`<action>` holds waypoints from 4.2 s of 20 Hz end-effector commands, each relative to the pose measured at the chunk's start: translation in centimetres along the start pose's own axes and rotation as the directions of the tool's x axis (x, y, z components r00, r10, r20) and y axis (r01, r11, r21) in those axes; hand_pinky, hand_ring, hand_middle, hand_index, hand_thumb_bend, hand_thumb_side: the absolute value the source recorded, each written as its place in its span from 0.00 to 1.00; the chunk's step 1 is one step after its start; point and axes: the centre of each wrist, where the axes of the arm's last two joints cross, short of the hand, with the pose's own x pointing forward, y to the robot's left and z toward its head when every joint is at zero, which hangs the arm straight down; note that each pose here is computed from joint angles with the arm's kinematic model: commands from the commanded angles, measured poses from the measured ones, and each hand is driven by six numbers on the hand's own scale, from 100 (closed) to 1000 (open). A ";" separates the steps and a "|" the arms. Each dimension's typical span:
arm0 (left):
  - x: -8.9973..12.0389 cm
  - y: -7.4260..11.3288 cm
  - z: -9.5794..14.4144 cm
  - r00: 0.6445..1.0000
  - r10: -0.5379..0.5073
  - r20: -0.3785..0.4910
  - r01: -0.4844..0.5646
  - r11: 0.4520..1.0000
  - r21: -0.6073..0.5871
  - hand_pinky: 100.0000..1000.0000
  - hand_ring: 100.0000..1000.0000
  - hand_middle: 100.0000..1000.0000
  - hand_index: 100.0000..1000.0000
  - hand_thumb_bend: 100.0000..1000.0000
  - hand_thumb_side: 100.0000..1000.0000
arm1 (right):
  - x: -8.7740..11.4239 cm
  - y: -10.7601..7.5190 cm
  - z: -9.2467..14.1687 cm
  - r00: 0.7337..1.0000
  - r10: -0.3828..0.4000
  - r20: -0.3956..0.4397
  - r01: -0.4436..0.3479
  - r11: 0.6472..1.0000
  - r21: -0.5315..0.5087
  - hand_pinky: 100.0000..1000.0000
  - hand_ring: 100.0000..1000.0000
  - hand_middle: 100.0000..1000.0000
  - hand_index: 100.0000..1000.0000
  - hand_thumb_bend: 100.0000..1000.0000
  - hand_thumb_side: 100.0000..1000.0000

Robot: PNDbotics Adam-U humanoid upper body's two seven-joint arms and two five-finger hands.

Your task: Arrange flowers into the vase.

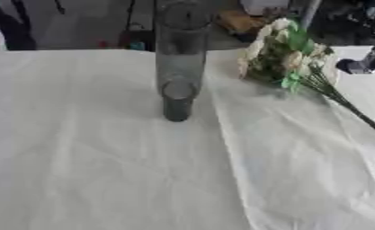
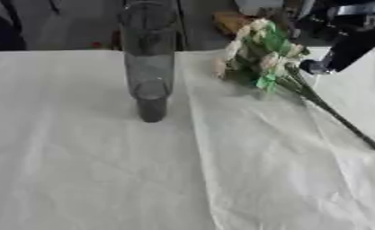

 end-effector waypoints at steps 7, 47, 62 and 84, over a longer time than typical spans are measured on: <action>0.4 0.0 -0.6 1.000 0.003 0.017 -0.003 1.000 -0.006 0.72 0.77 0.85 0.86 0.00 0.61 | -1.2 -0.9 -0.8 0.994 -0.001 -0.107 -0.003 0.999 -0.043 0.93 1.00 1.00 1.00 0.28 0.16; 0.3 -0.6 -0.6 0.999 0.027 0.023 -0.026 1.000 -0.015 0.73 0.78 0.85 0.86 0.00 0.59 | -5.9 -0.5 -5.2 0.911 -0.188 -0.367 0.111 0.969 -0.221 0.94 1.00 1.00 1.00 0.26 0.18; 0.3 -1.2 -0.8 0.998 0.034 0.051 -0.032 0.999 -0.026 0.73 0.78 0.85 0.86 0.00 0.58 | -9.3 -0.5 -4.0 0.874 -0.282 -0.395 0.197 0.950 -0.243 0.93 1.00 1.00 1.00 0.36 0.17; 0.3 -2.1 -1.0 0.996 0.044 0.082 -0.040 0.998 -0.050 0.73 0.78 0.86 0.86 0.00 0.57 | -12.0 -0.5 -1.4 0.852 -0.357 -0.382 0.213 0.905 -0.370 0.89 1.00 1.00 1.00 0.38 0.19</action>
